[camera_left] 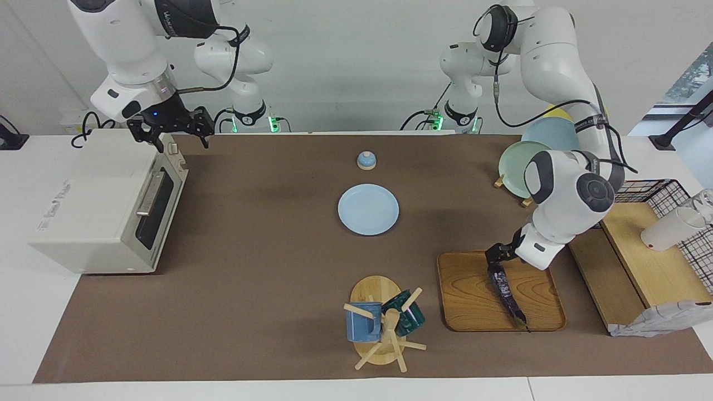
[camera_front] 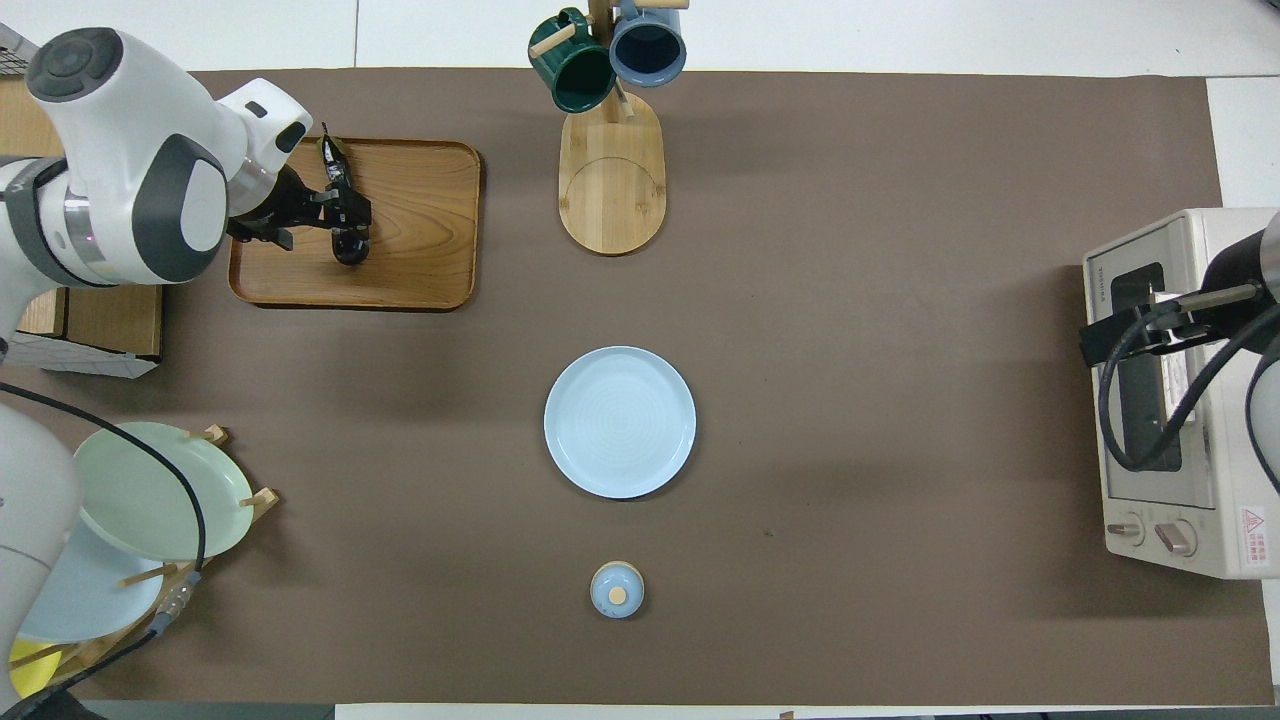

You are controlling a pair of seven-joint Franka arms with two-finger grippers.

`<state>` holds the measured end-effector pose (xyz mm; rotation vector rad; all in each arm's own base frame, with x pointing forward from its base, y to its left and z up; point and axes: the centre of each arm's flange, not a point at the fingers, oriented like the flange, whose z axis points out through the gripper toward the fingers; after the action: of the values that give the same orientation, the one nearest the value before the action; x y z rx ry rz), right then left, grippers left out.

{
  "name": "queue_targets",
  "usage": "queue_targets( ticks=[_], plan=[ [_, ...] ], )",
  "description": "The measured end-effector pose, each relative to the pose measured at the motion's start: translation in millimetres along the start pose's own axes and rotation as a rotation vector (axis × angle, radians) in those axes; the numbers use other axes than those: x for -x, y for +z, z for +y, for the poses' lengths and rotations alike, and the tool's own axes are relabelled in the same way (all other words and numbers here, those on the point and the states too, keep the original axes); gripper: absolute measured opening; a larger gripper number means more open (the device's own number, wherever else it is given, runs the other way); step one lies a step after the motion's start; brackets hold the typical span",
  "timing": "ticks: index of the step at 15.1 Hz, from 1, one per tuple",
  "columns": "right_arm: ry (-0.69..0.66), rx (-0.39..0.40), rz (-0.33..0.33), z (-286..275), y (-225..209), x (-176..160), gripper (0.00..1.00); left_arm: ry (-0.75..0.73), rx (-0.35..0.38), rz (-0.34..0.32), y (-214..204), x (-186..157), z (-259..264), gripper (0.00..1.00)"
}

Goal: Put eggplant into oven
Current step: 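Reach the left gripper to the purple eggplant on the wooden tray and grasp it, then carry the eggplant with the left gripper over the light blue plate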

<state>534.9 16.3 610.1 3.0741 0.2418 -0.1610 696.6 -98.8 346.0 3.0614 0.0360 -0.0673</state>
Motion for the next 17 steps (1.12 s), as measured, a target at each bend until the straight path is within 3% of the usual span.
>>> queue_targets(
  ticks=[4, 13, 17],
  plan=[
    [0.0, 0.0, 0.0, 0, 0, 0, 1.0, -0.001, 0.005, 0.029, 8, -6, 0, 1.0],
    [0.0, 0.0, 0.0, 0, 0, 0, 1.0, 0.016, -0.003, -0.015, 32, 6, 11, 1.0],
    [0.008, -0.001, -0.001, 4, 0, 1, 1.0, 0.014, -0.004, -0.011, 36, 6, 10, 0.95]
  ],
)
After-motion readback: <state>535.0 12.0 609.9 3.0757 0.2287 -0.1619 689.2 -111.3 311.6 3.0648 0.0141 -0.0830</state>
